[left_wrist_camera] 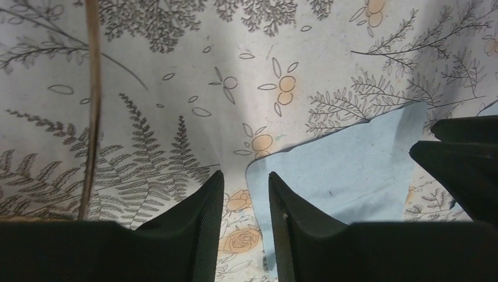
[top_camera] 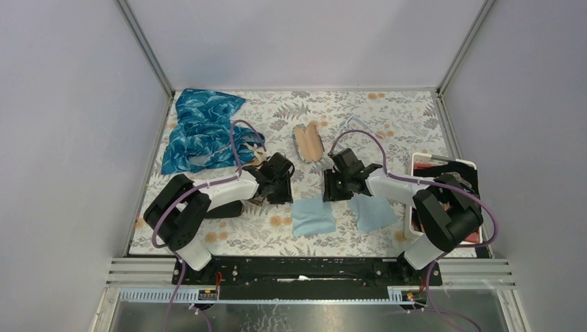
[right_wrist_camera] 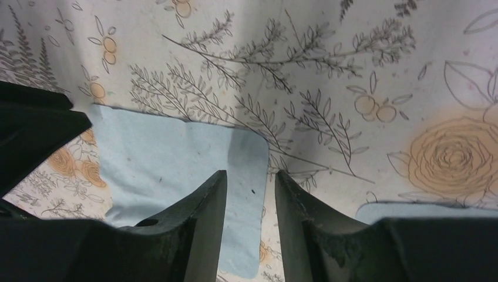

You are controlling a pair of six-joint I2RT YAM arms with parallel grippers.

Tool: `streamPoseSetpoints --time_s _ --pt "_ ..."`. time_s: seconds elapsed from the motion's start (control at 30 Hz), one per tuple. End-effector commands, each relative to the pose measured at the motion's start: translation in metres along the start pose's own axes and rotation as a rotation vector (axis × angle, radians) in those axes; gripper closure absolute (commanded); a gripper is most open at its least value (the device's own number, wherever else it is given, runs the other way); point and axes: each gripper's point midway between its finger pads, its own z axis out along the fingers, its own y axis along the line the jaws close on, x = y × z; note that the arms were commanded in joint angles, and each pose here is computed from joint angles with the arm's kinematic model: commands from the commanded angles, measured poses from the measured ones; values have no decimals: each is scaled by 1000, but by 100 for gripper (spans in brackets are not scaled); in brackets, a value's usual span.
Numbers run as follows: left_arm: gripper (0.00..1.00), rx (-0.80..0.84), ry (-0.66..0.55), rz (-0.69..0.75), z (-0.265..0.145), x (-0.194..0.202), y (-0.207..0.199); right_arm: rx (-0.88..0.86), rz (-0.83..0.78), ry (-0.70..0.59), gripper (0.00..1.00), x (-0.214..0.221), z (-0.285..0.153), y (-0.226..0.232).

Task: Organize the sunglasses
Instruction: Fold the glasses cleaning cloth at the center of the board.

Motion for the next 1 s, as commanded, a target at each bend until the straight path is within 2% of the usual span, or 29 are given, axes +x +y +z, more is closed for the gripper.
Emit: streamPoseSetpoints --time_s 0.0,0.27,0.4,0.63,0.77,0.97 --pt "64 -36 108 25 17 25 14 -26 -36 -25 59 -14 6 7" --pt "77 -33 128 31 20 27 13 0 -48 -19 63 -15 13 1" --pt "83 -46 118 34 18 24 14 7 -55 -22 70 -18 12 2" --pt "100 -59 87 33 14 16 13 9 -56 -42 87 -24 9 3" --pt "100 -71 62 31 12 8 12 -1 -47 -53 100 -30 9 8" --pt "100 -109 13 19 6 -5 15 -3 -23 -100 100 -37 6 9"
